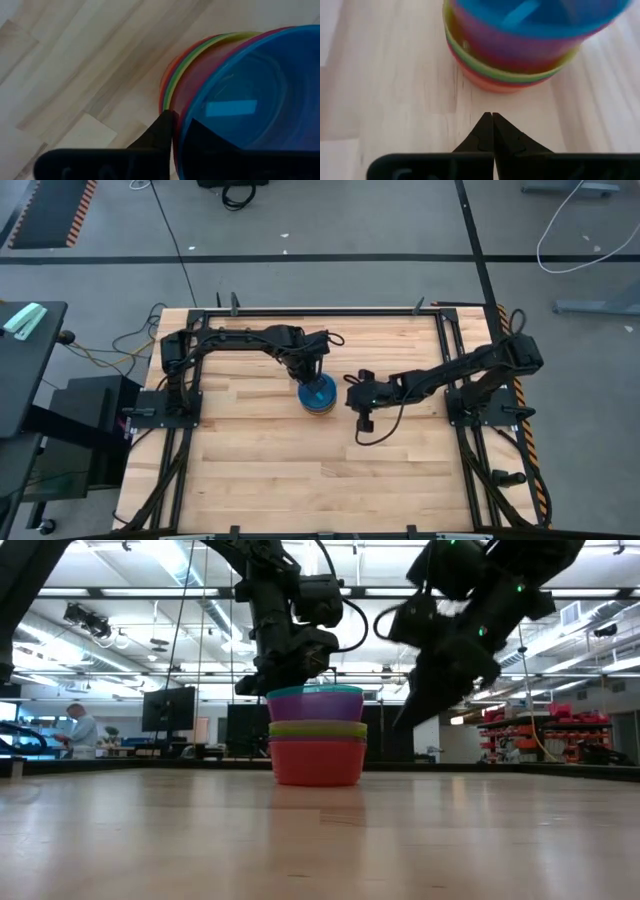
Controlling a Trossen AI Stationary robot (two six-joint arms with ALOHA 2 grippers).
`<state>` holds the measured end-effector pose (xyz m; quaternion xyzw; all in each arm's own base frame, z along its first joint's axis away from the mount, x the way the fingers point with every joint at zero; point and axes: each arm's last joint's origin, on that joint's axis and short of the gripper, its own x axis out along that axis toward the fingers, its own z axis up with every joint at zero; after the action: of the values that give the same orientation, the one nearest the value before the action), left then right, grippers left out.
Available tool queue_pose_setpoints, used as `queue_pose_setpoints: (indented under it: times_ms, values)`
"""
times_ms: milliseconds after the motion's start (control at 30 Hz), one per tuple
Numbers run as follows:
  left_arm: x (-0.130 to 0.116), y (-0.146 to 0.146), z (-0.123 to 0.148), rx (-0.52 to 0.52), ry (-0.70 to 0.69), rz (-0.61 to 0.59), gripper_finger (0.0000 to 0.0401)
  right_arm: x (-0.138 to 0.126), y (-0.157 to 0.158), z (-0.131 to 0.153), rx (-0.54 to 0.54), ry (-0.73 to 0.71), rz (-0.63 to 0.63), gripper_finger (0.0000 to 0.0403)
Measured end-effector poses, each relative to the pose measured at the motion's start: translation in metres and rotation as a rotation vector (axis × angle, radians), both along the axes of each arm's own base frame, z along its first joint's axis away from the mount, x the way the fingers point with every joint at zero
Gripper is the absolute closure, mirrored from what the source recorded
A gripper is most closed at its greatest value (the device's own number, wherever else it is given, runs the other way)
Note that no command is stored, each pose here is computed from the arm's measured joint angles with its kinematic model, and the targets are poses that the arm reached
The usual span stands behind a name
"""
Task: Nest bowls inside each other
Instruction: Stack the left stacked bowls on the right stacked bowls
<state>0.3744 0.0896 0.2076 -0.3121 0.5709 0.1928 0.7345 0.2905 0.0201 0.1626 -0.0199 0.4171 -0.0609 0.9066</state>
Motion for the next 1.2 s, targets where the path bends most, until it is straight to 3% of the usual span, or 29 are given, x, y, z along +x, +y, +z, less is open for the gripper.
queue_pose_setpoints:
  times_ms: [500,867,1200]
  values:
    - [0.004,0.000,-0.004,-0.013,-0.023,-0.028,0.0361,-0.026,-0.003,0.043,-0.033,-0.060,-0.034,0.0402]
    - [0.004,-0.001,-0.003,-0.046,-0.030,-0.050,0.0300,-0.028,-0.004,0.042,-0.033,-0.048,-0.035,0.0402]
    - [-0.001,0.016,-0.003,-0.043,-0.033,-0.020,0.0258,-0.028,-0.004,0.042,-0.035,-0.042,-0.033,0.0402]
